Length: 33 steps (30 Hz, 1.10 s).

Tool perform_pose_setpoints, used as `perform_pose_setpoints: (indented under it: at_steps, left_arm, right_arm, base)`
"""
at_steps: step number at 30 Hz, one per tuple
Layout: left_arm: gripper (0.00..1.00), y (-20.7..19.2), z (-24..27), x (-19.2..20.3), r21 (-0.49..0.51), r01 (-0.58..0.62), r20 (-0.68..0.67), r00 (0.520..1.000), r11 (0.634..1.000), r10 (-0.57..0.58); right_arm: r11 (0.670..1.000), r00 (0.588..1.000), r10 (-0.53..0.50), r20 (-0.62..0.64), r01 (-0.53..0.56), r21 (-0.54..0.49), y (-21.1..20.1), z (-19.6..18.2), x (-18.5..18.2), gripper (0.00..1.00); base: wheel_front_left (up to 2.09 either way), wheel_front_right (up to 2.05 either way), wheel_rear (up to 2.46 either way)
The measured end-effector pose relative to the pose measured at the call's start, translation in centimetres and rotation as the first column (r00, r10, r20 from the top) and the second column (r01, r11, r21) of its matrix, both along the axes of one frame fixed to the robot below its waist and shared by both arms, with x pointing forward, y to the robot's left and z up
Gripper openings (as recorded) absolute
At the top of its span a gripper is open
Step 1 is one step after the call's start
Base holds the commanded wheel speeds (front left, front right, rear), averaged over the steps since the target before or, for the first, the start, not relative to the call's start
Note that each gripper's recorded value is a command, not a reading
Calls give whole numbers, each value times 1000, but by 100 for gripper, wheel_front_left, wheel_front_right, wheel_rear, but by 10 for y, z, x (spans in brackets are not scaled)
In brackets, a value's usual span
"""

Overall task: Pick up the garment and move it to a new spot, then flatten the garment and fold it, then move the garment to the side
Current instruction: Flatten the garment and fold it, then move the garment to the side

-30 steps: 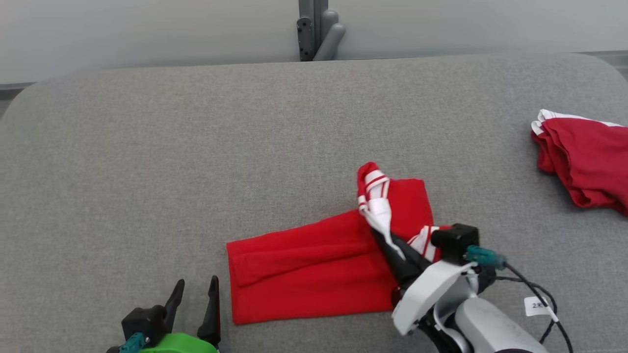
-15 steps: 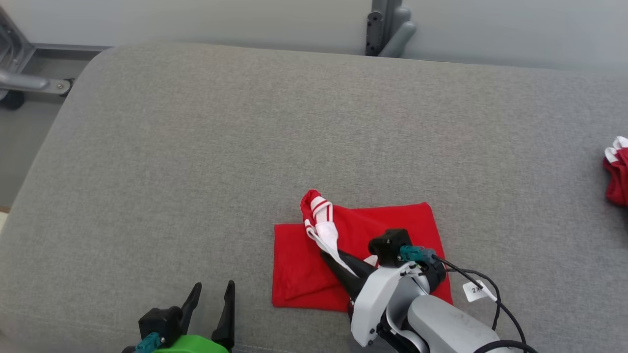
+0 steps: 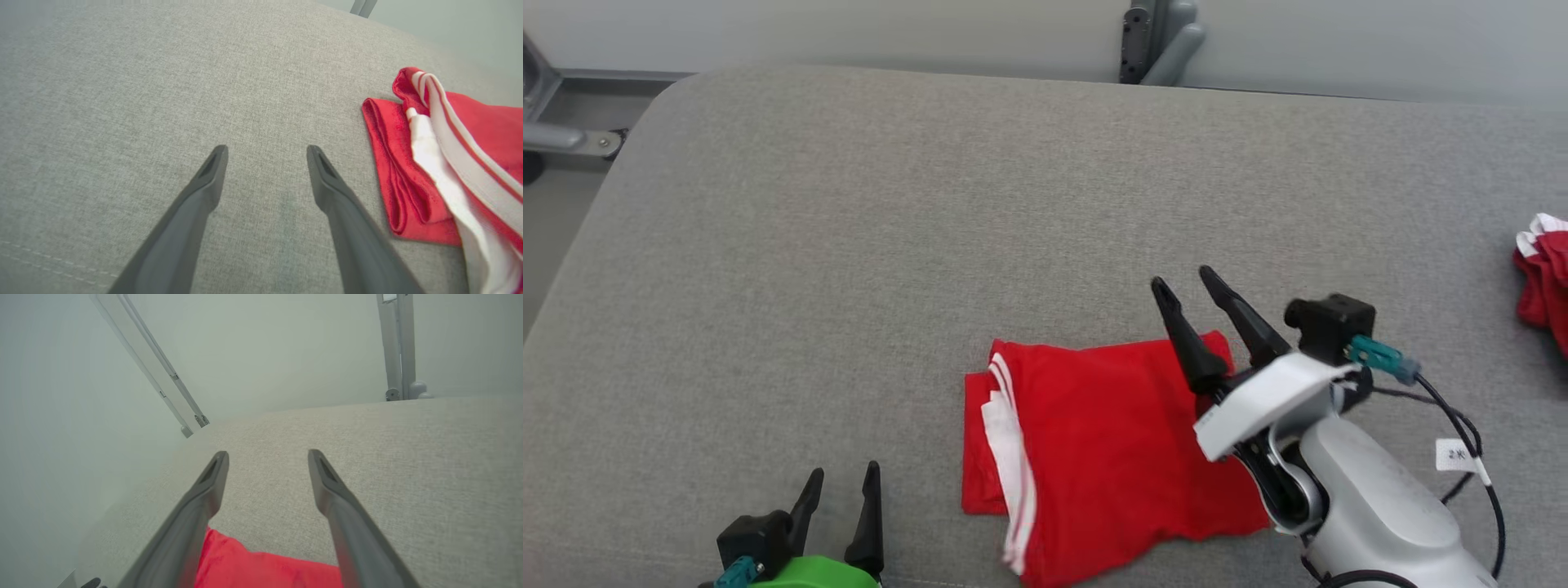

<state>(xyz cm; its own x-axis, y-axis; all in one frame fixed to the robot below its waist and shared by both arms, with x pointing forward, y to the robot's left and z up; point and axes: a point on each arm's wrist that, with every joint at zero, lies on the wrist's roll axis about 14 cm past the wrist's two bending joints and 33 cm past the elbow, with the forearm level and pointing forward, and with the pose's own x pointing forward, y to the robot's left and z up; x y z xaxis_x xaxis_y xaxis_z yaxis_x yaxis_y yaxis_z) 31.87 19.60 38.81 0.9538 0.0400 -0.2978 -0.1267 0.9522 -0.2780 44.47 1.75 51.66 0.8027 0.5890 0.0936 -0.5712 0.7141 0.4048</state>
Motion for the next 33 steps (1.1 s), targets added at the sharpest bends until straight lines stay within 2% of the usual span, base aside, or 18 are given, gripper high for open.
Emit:
perform_pose_setpoints:
  at_steps: [7, 14, 18, 23, 33]
  left_arm:
    - [100, -11, 12, 18, 20, 51, 46, 998, 998, -52]
    - [100, -6, 29, 25, 70, 55, 101, 993, 996, -62]
    - [100, -2, 37, 25, 93, 49, 124, 990, 994, -60]
    - [100, 5, 41, 21, 114, 32, 138, 989, 993, -48]
    - [100, -6, 52, 22, 126, 65, 173, 981, 990, -87]
  right_arm:
    - [981, 983, -180, -46, 175, -89, -70, -34, -13, 100]
    - [931, 939, -342, -20, 336, -143, -122, -40, -29, 100]
    - [908, 923, -385, 8, 380, -175, -137, -38, -42, 100]
    - [893, 911, -412, 26, 409, -187, -145, -36, -58, 100]
    - [866, 888, -454, 76, 459, -199, -159, -26, -75, 100]
  base:
    - [0, 0, 0]
    - [0, 0, 0]
    - [0, 0, 0]
    - [0, 0, 0]
    - [0, 0, 0]
